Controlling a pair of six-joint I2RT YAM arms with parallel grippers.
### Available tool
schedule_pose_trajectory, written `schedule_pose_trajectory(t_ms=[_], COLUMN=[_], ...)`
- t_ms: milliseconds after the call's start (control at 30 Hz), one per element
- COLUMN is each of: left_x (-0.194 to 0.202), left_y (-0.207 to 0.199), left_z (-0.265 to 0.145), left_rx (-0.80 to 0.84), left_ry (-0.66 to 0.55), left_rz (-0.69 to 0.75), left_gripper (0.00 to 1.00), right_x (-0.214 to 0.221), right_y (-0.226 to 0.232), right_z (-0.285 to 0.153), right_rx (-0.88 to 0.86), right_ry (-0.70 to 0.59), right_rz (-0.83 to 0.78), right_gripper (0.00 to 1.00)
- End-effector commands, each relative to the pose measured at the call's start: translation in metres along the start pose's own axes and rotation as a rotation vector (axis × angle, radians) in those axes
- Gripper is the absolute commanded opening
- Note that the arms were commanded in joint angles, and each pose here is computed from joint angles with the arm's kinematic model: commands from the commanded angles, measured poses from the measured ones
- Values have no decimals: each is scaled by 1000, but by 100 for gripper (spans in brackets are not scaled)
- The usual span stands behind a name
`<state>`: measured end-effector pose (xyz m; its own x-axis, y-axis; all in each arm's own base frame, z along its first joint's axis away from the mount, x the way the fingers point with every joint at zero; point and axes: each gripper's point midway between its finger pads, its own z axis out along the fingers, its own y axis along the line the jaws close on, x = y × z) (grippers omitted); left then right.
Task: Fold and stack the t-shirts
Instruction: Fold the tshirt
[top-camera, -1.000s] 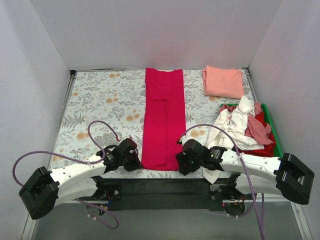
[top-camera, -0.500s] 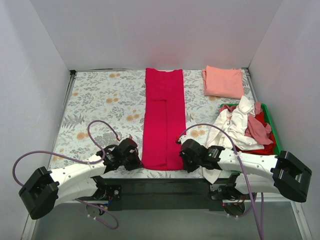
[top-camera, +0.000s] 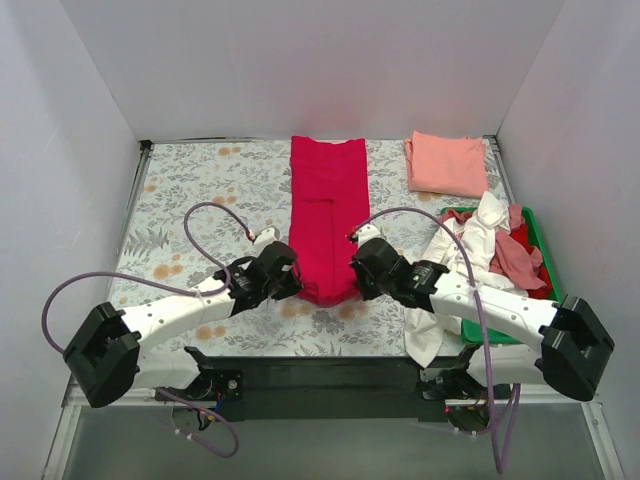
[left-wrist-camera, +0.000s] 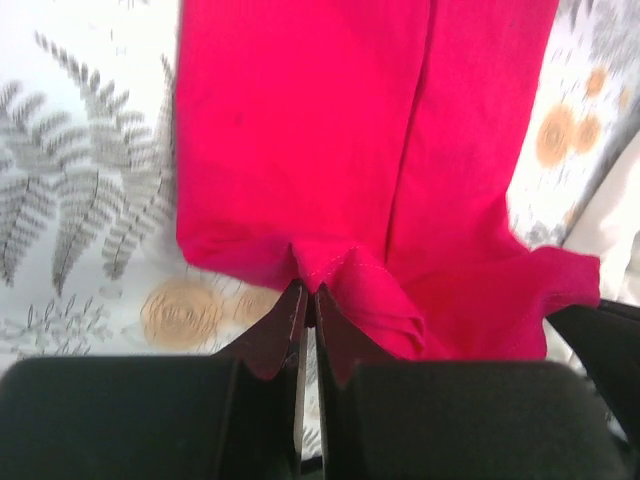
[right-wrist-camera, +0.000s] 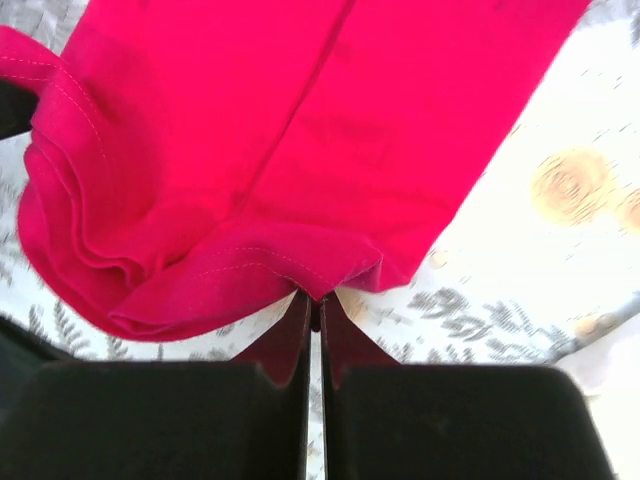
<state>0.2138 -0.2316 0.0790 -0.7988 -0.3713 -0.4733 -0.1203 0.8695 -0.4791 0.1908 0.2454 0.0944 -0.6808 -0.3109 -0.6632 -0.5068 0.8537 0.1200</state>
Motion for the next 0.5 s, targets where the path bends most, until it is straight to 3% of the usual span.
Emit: schedule_pose_trajectory(t_ms=[0, 167, 467], left_x=[-52, -93, -146], left_y=[-13, -39, -51], left_z=[6, 22, 64], left_rx=[-46, -32, 8], left_ry=[-192, -252, -246], left_rz=[5, 21, 37], left_gripper=[0, 0, 0], right_x=[-46, -81, -135], right_y=[-6, -27, -50], right_z=[4, 19, 38], right_rx=[14, 24, 20], right_ry=[-96, -120, -160], right_rz=[-10, 17, 37], right_gripper=[1, 1, 1])
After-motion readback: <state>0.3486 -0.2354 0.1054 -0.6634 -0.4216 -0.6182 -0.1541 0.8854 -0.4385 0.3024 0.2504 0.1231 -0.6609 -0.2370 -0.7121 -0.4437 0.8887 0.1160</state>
